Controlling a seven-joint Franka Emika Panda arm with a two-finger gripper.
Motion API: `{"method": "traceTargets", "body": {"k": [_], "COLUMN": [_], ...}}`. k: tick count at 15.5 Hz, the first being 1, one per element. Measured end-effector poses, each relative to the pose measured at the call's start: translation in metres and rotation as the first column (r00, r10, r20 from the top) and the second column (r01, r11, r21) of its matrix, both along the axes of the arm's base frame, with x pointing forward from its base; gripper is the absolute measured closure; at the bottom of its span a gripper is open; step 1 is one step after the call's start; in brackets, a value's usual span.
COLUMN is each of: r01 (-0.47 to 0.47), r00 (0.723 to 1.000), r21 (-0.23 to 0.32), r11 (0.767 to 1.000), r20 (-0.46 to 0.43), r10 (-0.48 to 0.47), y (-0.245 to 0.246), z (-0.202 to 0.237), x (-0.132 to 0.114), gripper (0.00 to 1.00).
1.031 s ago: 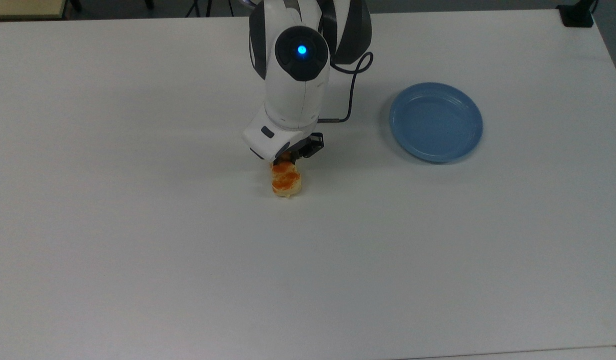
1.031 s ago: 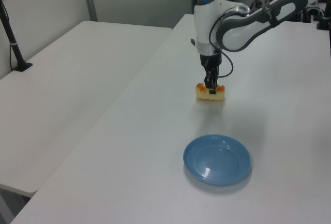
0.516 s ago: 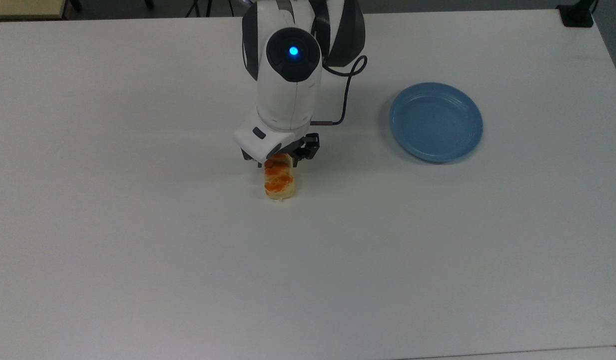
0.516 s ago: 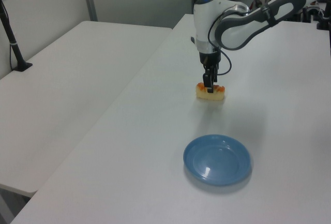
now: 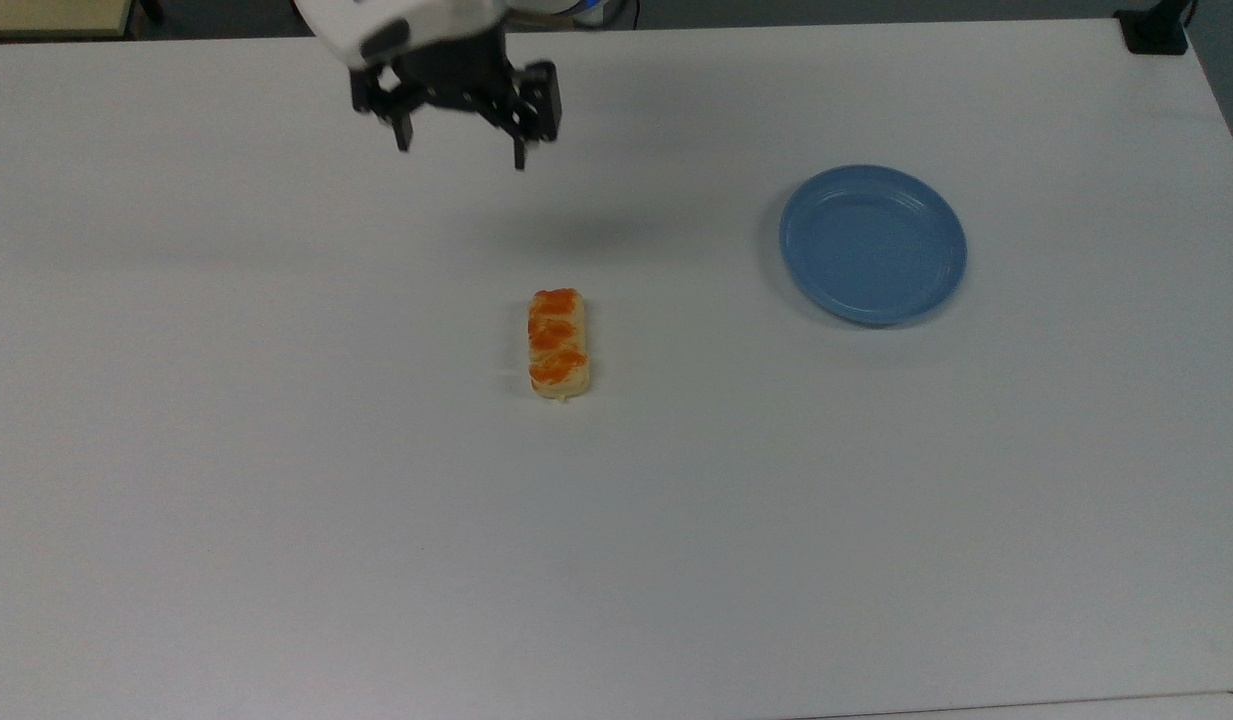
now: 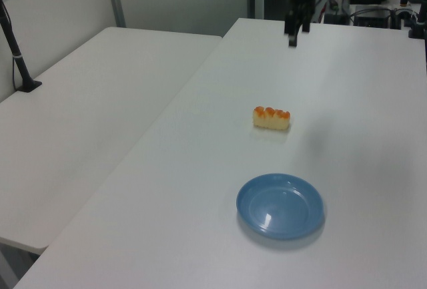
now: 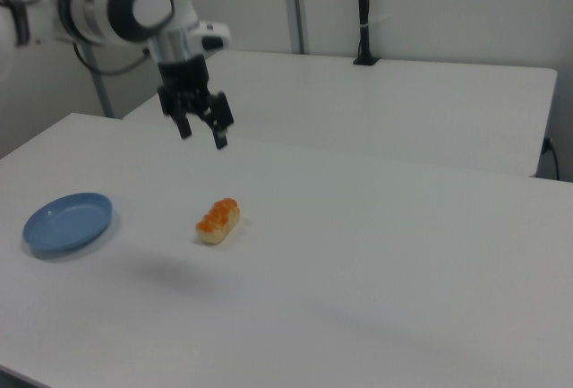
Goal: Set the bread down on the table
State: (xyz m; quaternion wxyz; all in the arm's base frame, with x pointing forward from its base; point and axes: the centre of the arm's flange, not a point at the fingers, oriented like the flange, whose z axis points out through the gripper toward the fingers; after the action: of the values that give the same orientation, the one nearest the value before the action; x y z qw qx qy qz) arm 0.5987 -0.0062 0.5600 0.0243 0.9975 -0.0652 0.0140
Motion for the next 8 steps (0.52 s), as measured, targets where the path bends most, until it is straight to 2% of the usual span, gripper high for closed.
{"method": "traceTargets", "body": {"k": [4, 6, 8], "r01": [0.094, 0.106, 0.067], "r00": [0.993, 0.990, 0.992], "r21": [0.076, 0.080, 0.075], "r11": [0.993, 0.991, 0.995], "r20": [0.058, 0.085, 0.101], "r10": [-0.098, -0.112, -0.074], "y": [-0.041, -0.053, -0.060], "z": [0.065, 0.081, 0.089], "x": [-0.040, -0.050, -0.056], "gripper": [0.00, 0.00, 0.00]}}
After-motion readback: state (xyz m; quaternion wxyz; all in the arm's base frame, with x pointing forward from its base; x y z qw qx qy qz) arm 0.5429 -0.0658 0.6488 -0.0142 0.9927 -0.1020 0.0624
